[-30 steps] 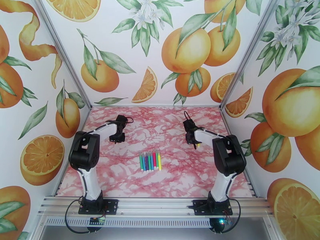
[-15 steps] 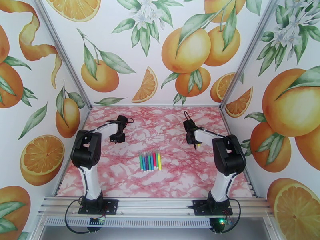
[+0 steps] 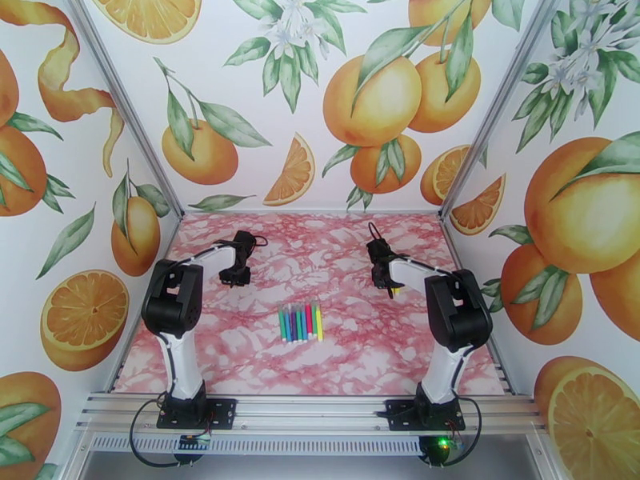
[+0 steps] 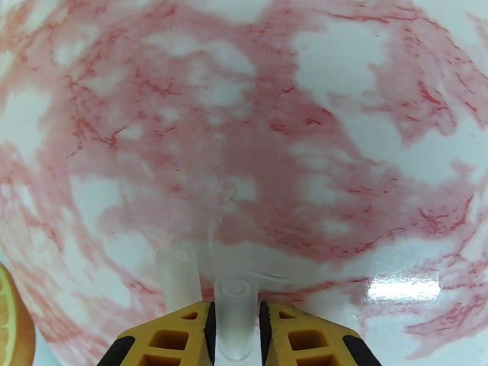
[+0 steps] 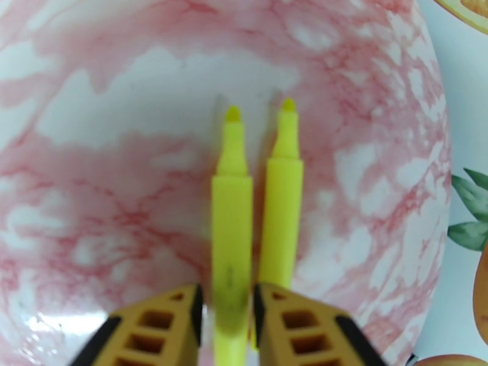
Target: Open the pen caps
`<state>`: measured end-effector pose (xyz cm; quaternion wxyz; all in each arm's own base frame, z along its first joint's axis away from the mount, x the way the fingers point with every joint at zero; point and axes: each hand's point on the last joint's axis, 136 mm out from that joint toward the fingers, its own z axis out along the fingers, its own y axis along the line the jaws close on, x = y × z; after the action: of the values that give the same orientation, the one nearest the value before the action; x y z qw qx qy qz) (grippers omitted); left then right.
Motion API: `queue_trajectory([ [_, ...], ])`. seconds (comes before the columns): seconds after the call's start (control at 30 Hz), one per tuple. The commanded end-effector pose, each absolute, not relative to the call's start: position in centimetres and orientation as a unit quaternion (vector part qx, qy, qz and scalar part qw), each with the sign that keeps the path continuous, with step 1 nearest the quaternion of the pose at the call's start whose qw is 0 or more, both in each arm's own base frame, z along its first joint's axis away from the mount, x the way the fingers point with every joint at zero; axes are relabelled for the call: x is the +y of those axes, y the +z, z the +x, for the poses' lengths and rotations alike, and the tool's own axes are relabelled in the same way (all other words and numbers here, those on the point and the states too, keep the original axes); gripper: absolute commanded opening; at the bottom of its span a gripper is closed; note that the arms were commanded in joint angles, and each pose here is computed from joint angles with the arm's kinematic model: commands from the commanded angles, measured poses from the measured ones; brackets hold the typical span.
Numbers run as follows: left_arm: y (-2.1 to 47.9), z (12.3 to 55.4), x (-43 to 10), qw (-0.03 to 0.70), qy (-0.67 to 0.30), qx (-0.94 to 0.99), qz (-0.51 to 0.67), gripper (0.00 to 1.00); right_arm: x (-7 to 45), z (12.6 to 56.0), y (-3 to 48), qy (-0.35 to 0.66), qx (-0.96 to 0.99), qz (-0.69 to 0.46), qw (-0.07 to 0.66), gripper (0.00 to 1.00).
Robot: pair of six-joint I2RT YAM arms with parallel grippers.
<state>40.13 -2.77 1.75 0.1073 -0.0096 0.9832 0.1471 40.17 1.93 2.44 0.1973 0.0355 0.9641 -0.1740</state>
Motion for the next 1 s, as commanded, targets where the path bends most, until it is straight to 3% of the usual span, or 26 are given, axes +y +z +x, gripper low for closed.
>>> queue_trajectory([
  [0.0, 2.2, 40.5, -2.8, 0.110, 0.143, 0.983, -0.012, 0.27, 1.5, 40.3, 3.3, -0.182, 0.962, 0.037, 0.200, 0.31],
  [0.4, 5.3, 40.7, -4.4, 0.140, 0.091, 0.986, -0.010, 0.32, 4.0, 39.7, 7.2, -0.126, 0.961, 0.023, 0.246, 0.46],
  [0.7, 9.0, 40.2, -5.6, 0.174, 0.046, 0.984, -0.004, 0.39, 12.1, 37.3, 9.0, -0.023, 0.962, -0.046, 0.268, 0.50],
  [0.8, 9.8, 39.9, -6.0, 0.186, 0.031, 0.982, 0.002, 0.42, 15.2, 36.0, 9.2, 0.031, 0.960, -0.073, 0.268, 0.51],
  [0.97, 10.2, 39.2, -6.2, 0.201, 0.017, 0.979, 0.007, 0.57, 18.0, 33.9, 8.8, 0.087, 0.961, -0.079, 0.251, 0.51],
])
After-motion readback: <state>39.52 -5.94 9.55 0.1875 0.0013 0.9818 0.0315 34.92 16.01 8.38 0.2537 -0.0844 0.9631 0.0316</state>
